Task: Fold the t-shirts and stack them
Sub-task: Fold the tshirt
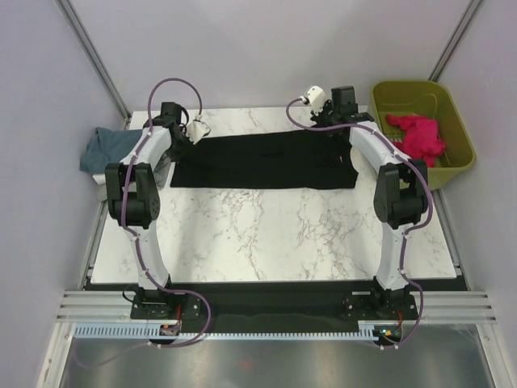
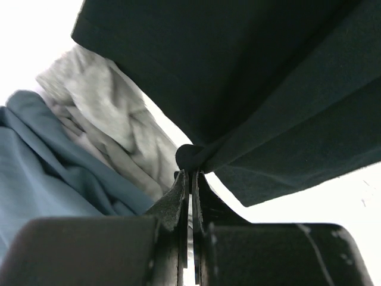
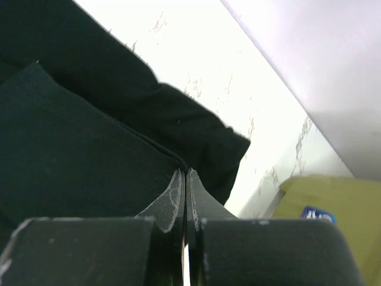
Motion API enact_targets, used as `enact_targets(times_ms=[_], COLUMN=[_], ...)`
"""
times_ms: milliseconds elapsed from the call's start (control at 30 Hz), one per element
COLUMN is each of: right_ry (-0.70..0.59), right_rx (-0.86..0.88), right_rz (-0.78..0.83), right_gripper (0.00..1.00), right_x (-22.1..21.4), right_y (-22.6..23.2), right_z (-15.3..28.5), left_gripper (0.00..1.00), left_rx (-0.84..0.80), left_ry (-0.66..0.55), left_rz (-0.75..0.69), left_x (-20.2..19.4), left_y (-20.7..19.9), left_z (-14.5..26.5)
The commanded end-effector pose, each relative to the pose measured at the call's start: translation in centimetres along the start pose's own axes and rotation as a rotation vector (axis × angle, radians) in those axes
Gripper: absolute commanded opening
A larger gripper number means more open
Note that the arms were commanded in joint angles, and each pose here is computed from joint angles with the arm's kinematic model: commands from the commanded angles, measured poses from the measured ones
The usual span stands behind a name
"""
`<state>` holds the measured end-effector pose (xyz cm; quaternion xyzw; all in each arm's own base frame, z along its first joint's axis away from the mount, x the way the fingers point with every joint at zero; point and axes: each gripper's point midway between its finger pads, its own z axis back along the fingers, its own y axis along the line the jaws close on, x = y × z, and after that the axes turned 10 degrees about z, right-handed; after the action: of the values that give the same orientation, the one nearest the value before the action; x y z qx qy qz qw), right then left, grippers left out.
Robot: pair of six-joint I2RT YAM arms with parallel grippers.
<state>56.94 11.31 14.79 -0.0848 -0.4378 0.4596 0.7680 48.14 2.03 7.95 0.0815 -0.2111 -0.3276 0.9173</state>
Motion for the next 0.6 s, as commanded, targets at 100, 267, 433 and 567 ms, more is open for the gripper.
enact_targets(times_ms=[100, 267, 433, 567], right_ry=[-0.033, -0.014, -0.017, -0.044], right_rx=[-0.038, -0.079, -0.168, -0.186], right_rz=[-0.010, -0.033, -0.108, -0.177], right_gripper=[0.00, 0.12, 0.52, 0.64], right_x=[1.6, 1.7, 2.9, 3.8], right_y=[-2.4, -3.4, -5.5, -5.7], right_z=[-1.8, -2.4, 0.1, 2.7], left_gripper=[0.02, 0.25, 0.47, 0.50], left_rx=[0.027, 0.052, 0.075, 0.068], left_ry=[0.022, 0.045, -0.081, -0.203], left_rz=[0.026, 0.048, 0.166, 0.250], left_x=[0.4, 0.2, 2.7, 4.4], left_y=[1.8, 2.4, 3.6, 3.2], left_z=[-0.1, -0.6, 2.8, 6.3])
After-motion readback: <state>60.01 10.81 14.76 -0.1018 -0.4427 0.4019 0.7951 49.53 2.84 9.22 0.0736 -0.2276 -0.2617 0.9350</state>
